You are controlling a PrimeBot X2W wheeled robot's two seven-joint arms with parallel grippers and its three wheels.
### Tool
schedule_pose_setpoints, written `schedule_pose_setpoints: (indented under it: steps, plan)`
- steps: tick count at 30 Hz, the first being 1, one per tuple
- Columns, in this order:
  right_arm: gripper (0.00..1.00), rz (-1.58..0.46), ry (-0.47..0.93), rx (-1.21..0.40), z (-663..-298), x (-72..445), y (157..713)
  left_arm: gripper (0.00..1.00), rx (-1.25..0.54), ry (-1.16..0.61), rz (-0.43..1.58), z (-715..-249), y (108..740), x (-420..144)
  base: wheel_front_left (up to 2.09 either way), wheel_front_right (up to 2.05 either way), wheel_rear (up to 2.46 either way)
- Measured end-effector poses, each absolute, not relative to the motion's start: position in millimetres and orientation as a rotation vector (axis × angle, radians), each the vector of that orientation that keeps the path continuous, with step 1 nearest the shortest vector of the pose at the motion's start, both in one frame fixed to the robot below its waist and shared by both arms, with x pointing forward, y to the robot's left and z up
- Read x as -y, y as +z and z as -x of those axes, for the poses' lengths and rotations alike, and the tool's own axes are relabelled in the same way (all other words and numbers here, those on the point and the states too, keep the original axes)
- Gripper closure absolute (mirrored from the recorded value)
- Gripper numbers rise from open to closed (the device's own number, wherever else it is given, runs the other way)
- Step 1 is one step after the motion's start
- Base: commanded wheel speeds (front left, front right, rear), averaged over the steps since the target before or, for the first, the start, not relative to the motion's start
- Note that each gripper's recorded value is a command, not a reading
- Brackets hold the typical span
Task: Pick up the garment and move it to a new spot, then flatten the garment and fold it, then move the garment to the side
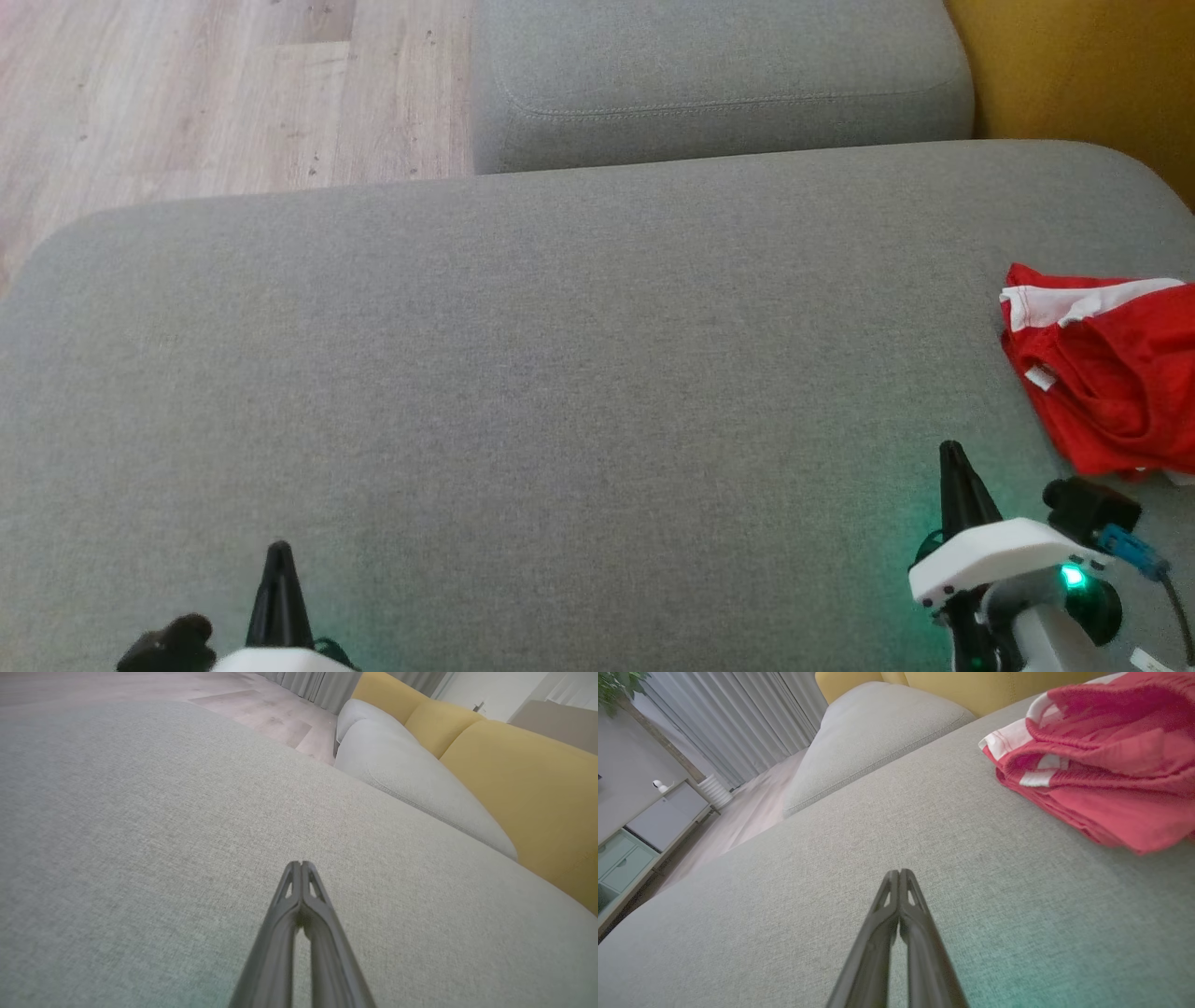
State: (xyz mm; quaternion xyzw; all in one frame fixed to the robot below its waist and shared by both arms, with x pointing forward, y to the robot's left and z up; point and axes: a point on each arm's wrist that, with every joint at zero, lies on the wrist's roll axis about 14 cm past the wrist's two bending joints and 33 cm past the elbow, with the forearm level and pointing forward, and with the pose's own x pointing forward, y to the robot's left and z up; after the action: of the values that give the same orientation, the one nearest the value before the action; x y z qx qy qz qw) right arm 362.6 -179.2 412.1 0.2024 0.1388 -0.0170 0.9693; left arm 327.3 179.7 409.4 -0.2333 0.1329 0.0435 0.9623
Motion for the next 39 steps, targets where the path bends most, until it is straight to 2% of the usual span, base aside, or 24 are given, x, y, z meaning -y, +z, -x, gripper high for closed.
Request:
schedule_pose_setpoints:
  steps: [39]
  plan:
    - [1.0,-0.878,-0.131,-0.196,-373.0,194.7,437.3,1.0,-0.237,0.147,0.914,-344.0,425.3,-187.5,0.0,0.0,0.0]
